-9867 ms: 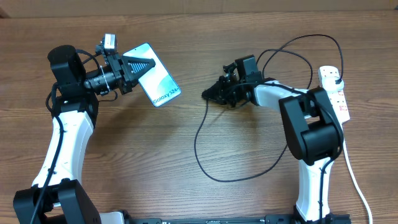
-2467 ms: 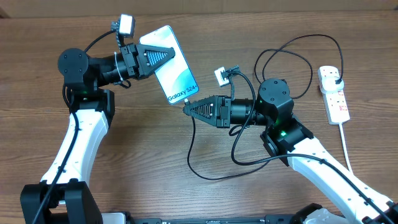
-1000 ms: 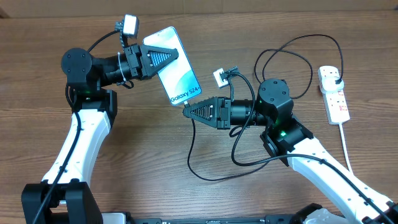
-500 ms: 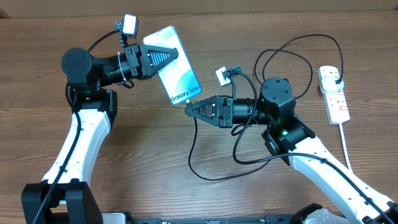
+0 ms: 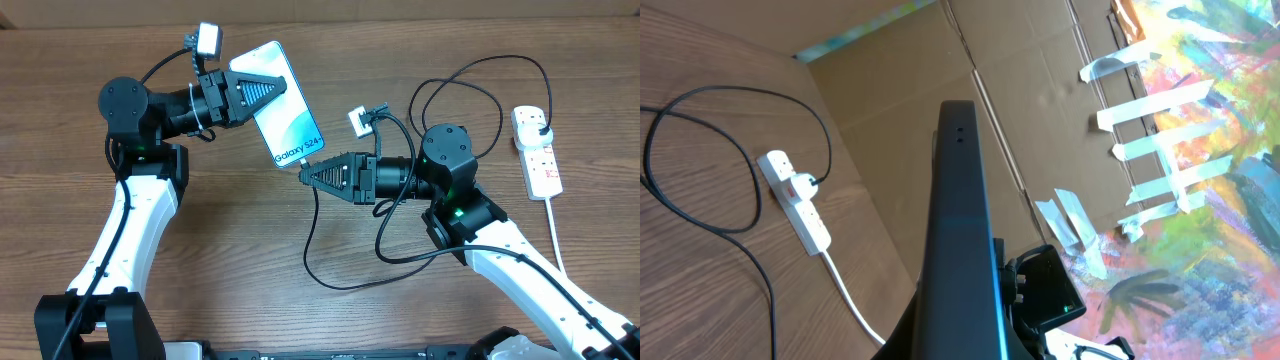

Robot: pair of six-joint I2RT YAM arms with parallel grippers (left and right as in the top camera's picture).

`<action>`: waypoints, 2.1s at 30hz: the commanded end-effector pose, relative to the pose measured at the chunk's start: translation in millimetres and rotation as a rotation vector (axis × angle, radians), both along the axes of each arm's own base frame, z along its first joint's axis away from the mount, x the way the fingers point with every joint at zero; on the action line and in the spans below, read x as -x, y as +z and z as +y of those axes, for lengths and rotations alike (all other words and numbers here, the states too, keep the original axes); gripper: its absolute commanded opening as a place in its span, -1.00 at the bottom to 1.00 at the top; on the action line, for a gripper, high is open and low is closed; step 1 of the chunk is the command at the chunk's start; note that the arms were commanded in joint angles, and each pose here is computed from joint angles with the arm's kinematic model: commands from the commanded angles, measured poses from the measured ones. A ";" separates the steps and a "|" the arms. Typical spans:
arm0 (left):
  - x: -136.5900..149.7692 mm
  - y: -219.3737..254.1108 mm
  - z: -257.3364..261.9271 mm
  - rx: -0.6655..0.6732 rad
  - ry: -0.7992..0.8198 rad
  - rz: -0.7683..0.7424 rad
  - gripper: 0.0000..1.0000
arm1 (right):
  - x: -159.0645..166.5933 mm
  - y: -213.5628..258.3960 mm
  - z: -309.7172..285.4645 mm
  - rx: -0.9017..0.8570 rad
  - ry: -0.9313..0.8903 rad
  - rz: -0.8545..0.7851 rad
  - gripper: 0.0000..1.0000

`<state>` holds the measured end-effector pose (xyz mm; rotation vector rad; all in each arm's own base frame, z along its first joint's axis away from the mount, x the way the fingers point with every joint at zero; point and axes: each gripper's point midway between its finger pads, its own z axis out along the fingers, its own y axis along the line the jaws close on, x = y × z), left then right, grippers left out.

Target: Plug charger to phone and switch on socket

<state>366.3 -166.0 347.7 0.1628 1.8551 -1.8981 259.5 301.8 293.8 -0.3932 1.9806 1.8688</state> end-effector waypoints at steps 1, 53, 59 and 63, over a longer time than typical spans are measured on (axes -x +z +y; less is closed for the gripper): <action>13.4 5.8 -10.3 -0.018 -0.072 -0.041 -0.91 | -12.4 2.1 -4.5 -0.006 -0.057 -0.016 -0.92; 22.4 4.6 -21.9 -0.024 -0.124 -0.041 -0.91 | -21.0 6.0 -12.3 -0.017 -0.086 -0.033 -0.92; 24.4 4.5 -24.9 -0.024 -0.134 -0.041 -0.91 | -21.1 11.3 -12.3 -0.031 -0.087 -0.059 -0.92; 25.2 4.5 -26.2 -0.024 -0.138 -0.041 -0.91 | -21.0 11.1 -12.3 -0.030 -0.086 -0.058 -0.92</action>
